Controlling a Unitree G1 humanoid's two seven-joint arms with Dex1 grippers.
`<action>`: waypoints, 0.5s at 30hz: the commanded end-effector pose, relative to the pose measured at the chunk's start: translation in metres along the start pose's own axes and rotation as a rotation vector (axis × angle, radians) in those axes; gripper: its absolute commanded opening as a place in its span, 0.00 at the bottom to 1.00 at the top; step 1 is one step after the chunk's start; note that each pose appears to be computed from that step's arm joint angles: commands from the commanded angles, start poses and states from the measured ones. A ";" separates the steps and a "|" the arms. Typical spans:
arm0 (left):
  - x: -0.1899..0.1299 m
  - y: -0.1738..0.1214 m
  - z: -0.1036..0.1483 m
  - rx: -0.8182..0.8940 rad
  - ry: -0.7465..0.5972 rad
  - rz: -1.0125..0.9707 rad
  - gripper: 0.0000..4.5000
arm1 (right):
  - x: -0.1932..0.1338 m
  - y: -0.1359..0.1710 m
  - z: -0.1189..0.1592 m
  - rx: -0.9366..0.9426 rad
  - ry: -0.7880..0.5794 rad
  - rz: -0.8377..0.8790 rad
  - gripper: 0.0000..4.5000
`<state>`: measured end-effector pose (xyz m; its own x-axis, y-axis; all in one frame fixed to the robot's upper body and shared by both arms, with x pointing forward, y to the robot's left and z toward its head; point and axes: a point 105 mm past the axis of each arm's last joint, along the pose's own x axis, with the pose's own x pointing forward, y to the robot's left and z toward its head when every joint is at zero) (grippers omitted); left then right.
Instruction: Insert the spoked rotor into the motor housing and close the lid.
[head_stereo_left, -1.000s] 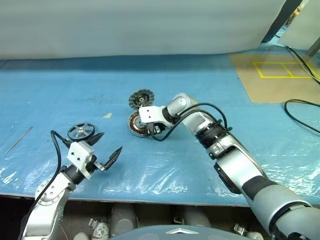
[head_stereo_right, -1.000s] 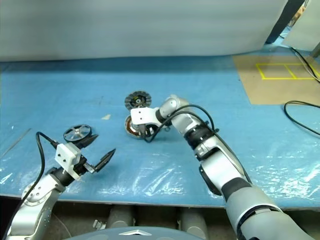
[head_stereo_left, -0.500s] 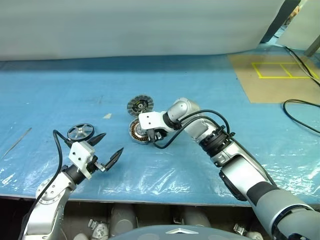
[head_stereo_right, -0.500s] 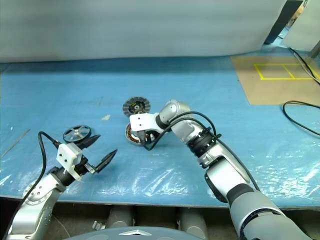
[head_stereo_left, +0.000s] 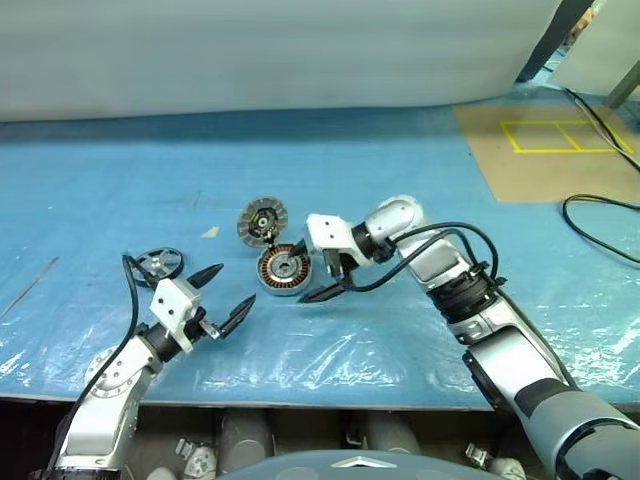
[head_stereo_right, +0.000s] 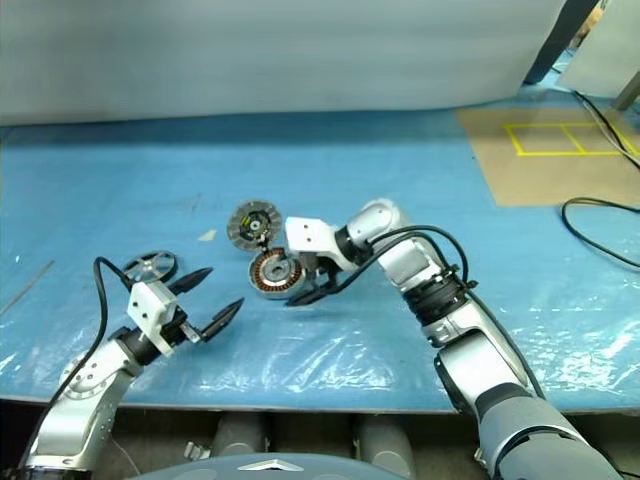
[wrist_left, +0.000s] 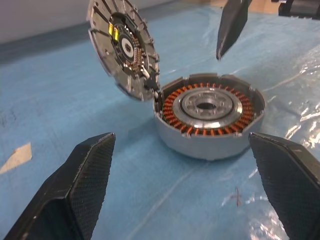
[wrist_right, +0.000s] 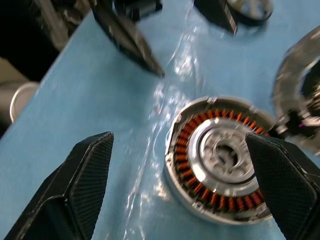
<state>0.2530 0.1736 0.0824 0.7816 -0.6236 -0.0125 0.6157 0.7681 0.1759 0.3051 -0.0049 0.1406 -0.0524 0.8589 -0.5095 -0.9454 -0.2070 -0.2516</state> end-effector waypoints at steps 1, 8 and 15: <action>0.004 -0.003 0.002 0.005 -0.006 -0.032 1.00 | -0.008 -0.014 0.017 0.025 -0.157 -0.165 0.98; -0.001 -0.011 0.002 -0.013 -0.009 -0.054 1.00 | -0.027 -0.026 -0.040 0.247 -0.112 -0.439 0.98; -0.010 -0.018 -0.001 -0.034 0.008 -0.058 1.00 | -0.034 -0.022 -0.071 0.443 -0.123 -0.525 0.98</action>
<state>0.2370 0.1683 0.0698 0.7536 -0.6552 -0.0525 0.6560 0.7446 0.1236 0.3503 -0.0625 0.1010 0.4316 0.8440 -0.3186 -0.8933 0.4489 -0.0209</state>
